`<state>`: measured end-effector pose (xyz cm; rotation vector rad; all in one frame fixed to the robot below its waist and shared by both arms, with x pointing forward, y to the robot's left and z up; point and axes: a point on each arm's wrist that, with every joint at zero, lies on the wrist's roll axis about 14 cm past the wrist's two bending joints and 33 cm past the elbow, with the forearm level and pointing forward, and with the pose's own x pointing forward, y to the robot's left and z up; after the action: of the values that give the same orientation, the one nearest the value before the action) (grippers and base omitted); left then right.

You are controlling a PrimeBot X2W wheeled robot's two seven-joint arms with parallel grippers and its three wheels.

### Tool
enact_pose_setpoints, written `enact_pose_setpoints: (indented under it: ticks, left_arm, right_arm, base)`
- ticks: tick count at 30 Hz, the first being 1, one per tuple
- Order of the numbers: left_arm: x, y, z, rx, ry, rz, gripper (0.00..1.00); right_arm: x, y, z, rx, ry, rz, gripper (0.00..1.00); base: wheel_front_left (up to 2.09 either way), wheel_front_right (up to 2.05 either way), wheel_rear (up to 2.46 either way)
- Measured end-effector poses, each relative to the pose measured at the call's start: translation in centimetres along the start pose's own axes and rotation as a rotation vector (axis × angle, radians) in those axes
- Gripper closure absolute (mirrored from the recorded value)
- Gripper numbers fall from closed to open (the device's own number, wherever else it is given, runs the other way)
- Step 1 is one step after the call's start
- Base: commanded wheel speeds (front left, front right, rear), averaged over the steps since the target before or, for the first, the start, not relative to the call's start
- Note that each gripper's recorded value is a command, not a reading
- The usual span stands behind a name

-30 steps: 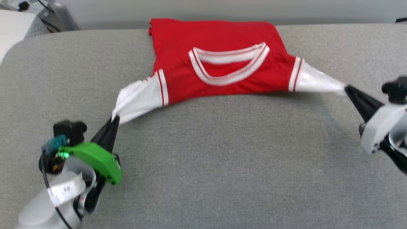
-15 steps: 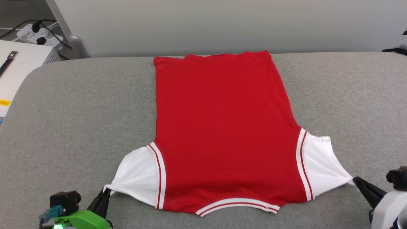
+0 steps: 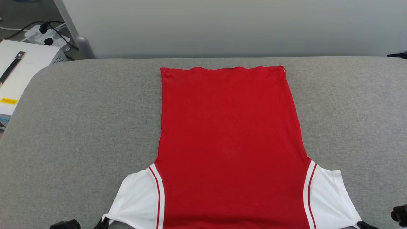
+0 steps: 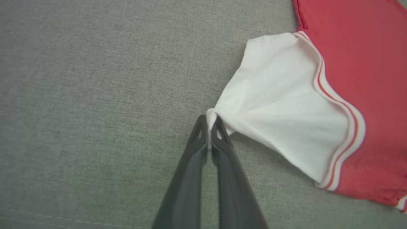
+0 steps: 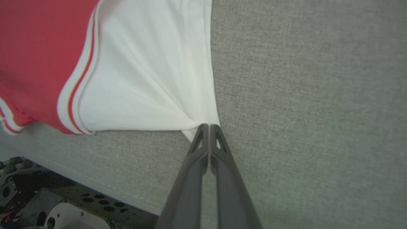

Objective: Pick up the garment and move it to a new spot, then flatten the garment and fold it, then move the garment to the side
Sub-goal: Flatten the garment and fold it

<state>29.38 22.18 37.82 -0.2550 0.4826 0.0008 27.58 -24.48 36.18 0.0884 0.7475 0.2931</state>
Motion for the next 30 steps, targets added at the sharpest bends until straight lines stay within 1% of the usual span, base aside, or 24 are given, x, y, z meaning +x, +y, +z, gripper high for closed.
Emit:
enact_pose_setpoints:
  ticks: [2, 3, 4, 5, 7, 10, 13, 16, 20, 22, 24, 27, 30]
  left_arm:
    - [0.0, -0.2, 0.1, 0.002, -0.005, -0.003, 1.00]
    - [0.1, -0.3, 0.1, 0.001, -0.009, -0.005, 1.00]
    - [0.2, -0.4, 0.3, 0.000, -0.016, -0.006, 1.00]
    - [0.2, -0.5, 0.4, 0.000, -0.022, -0.007, 1.00]
    - [0.4, -0.7, 0.7, 0.013, -0.031, -0.011, 1.00]
    - [0.7, -1.1, 1.3, 0.021, -0.057, -0.019, 1.00]
    - [0.9, -1.6, 2.2, 0.023, -0.092, -0.030, 1.00]
    - [1.2, -2.0, 3.4, 0.023, -0.136, -0.035, 1.00]
    - [1.6, -2.6, 4.5, 0.028, -0.180, -0.042, 1.00]
    - [2.1, -3.0, 5.3, 0.036, -0.206, -0.050, 1.00]
    - [2.5, -3.5, 6.0, 0.030, -0.229, -0.059, 1.00]
    - [3.2, -4.0, 6.7, 0.027, -0.251, -0.070, 1.00]
    - [3.8, -4.6, 7.2, 0.032, -0.267, -0.079, 1.00]
  right_arm:
    - [0.0, 0.1, 0.0, 0.010, 0.006, 0.000, 1.00]
    - [0.0, 0.1, 0.2, 0.010, 0.007, 0.000, 0.79]
    - [0.1, 0.2, 0.3, 0.004, 0.008, 0.002, 0.79]
    - [0.1, 0.2, 0.5, -0.009, 0.008, 0.001, 0.00]
    - [0.2, 0.1, 1.0, -0.038, 0.003, -0.003, 0.00]
    - [0.4, -0.2, 2.8, -0.056, -0.042, -0.014, 0.00]
    - [0.5, -1.3, 6.1, -0.073, -0.132, -0.044, 0.00]
    - [0.5, -2.2, 11.1, -0.112, -0.262, -0.071, 0.00]
    - [0.2, -2.9, 18.9, -0.192, -0.438, -0.104, 0.00]
    - [0.2, -2.8, 22.7, -0.239, -0.506, -0.114, 0.00]
    - [0.6, -2.1, 25.9, -0.261, -0.553, -0.106, 0.00]
    - [1.9, -1.1, 29.5, -0.303, -0.558, -0.095, 0.00]
    - [4.4, -0.3, 31.7, -0.333, -0.494, -0.084, 0.00]
  base:
    - [0.00, 0.00, 0.00]
    - [0.00, 0.00, 0.00]
    - [0.00, 0.00, 0.00]
    - [0.00, 0.00, 0.00]
    - [0.00, 0.00, 0.00]
    - [0.00, 0.00, 0.00]
    - [0.00, 0.00, 0.00]
    - [0.00, 0.00, 0.00]
    - [0.00, 0.00, 0.00]
    - [0.00, 0.00, 0.00]
    - [0.00, 0.00, 0.00]
    - [0.00, 0.00, 0.00]
    - [0.00, 0.00, 0.00]
